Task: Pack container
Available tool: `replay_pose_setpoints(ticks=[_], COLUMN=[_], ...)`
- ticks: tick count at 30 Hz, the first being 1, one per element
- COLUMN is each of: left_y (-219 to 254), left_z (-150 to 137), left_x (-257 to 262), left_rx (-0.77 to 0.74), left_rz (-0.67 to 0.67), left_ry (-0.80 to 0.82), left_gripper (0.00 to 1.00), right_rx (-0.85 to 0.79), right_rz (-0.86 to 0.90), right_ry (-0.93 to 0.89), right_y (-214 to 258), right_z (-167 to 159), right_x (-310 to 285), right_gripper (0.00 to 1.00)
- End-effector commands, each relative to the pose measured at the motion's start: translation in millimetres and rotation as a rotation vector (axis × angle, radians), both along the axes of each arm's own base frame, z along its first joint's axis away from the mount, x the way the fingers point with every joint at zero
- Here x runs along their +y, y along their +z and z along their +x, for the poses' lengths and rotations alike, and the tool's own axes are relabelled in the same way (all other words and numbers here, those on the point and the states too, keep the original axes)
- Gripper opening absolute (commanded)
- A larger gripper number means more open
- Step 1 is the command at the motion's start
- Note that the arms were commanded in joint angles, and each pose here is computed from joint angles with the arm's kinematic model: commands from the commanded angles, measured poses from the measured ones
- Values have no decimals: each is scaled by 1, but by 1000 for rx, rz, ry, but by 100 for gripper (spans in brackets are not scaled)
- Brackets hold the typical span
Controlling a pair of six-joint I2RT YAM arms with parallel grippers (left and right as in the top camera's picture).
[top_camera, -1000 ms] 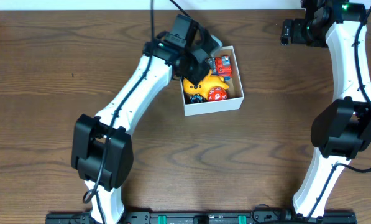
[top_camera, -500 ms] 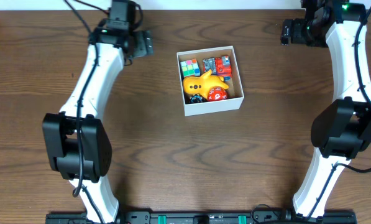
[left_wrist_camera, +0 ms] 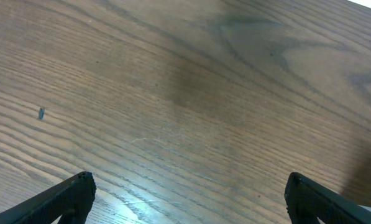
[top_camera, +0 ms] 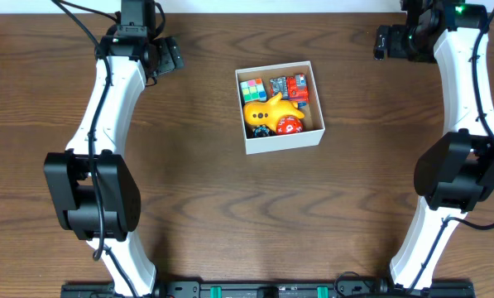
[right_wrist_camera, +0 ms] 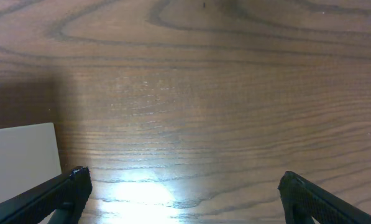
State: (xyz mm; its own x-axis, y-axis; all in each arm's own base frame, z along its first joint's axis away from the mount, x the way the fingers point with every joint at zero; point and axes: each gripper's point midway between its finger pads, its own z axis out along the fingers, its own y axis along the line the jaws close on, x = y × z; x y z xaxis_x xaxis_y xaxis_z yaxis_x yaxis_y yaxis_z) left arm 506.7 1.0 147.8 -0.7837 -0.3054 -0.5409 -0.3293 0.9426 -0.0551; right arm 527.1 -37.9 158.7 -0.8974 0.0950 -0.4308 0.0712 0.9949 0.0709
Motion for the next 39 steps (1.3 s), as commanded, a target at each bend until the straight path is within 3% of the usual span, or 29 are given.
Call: replay_pose_setpoints(ticks=[1,33,39], left_y=[12,12,12], left_z=[3,3,3], left_x=[2,2,2], left_rx=[-29,-29,-29], left_rz=[4,4,4], left_ry=[14,14,14], left_gripper=[98,98,98], right_rx=[-19,-6,-87], right_rz=[7,8,0], right_ry=[-16,-20,-22], right_y=[7,6,48], right_z=[3,-1,-7], right_x=[-3,-4,-5], right_gripper=[99,99,99])
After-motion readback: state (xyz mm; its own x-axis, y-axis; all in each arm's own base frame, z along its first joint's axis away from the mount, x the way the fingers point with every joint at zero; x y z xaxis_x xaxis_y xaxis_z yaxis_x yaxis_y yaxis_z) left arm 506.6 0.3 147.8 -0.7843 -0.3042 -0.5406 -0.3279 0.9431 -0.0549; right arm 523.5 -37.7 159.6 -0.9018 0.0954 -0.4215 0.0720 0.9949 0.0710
